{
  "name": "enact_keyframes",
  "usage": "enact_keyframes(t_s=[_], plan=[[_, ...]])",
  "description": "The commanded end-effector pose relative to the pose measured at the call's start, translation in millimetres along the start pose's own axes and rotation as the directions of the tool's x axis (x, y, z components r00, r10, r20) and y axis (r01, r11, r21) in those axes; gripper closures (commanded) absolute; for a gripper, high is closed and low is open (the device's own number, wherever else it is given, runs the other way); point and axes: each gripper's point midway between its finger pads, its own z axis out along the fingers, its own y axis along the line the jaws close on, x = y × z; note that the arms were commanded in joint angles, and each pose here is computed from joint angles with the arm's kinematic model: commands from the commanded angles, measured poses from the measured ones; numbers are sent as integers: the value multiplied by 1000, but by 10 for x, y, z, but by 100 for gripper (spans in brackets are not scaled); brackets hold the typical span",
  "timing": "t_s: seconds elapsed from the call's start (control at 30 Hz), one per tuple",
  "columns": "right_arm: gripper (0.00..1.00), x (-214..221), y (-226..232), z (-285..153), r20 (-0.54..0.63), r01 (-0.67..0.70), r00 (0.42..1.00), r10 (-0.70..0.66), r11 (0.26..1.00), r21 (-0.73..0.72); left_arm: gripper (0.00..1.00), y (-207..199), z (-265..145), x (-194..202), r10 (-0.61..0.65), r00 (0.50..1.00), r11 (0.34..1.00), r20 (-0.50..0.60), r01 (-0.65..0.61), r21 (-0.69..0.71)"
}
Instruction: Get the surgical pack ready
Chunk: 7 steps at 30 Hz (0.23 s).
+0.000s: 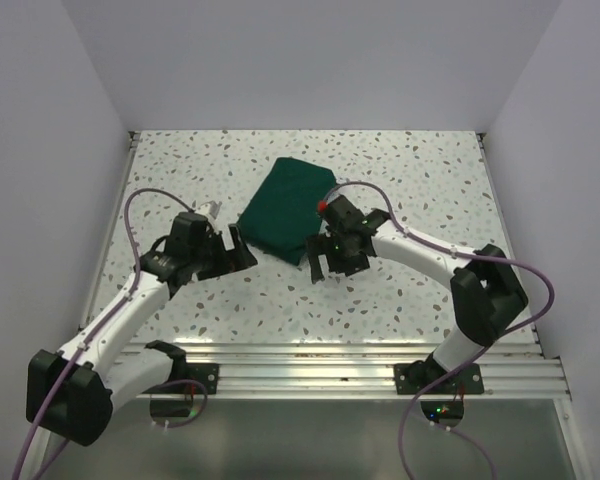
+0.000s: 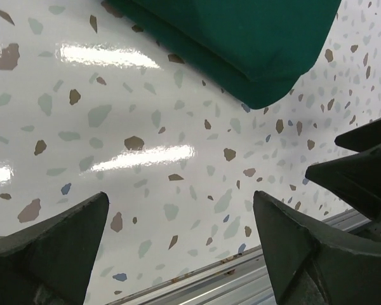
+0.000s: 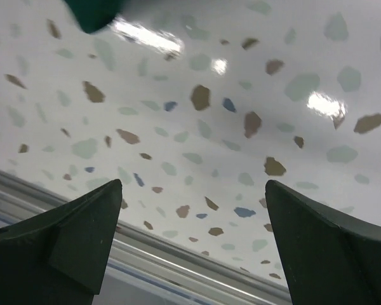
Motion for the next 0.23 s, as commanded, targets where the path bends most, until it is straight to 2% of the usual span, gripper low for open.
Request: enact_keyframes(t_s=[0.0,0.1,0.2], plan=[[1,169,-154,53,-17,-101,995,102,994,30,0,-78,-19,-12,-63,997,996,52,59,67],[1,234,-135,-6,31,-129,991,130,991,-40,0,-64,-23,138,-114,992,988,51,108,112],[1,257,-295,-92,98,-150,984,150,989,-9,0,-72,-58,187,-153,985,978,78,140,154]])
